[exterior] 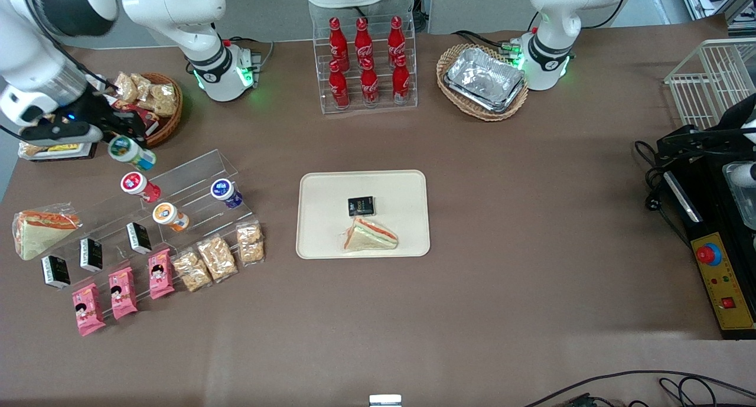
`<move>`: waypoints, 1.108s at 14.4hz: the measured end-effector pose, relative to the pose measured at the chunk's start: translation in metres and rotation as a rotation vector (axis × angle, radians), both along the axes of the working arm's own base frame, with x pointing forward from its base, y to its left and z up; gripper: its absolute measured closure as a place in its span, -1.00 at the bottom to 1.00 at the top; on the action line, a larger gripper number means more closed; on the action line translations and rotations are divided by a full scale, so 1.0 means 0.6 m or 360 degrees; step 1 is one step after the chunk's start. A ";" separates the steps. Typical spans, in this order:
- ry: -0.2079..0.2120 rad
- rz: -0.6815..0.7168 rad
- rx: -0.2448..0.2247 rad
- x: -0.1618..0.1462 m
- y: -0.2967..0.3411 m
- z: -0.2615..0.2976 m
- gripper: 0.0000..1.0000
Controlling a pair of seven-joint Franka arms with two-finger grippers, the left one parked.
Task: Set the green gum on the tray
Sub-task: 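Carry the green-lidded bottle with the right gripper over the cream tray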
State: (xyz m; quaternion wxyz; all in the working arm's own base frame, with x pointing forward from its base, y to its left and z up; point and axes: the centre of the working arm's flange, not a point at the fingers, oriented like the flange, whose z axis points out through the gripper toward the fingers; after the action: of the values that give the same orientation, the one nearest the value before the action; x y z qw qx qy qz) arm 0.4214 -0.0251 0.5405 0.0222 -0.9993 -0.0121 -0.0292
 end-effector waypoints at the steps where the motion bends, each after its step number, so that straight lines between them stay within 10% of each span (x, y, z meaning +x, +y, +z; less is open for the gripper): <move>1: 0.0013 0.0010 -0.0002 0.009 0.003 0.037 -0.07; 6: 0.0032 0.0050 -0.0014 0.073 0.058 0.148 -0.07; 16: 0.0047 -0.0428 0.0022 0.107 0.403 0.087 -0.07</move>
State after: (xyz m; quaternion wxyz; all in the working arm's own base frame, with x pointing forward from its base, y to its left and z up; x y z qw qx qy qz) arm 0.4856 0.2165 0.5924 0.0251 -0.9920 0.1225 -0.0172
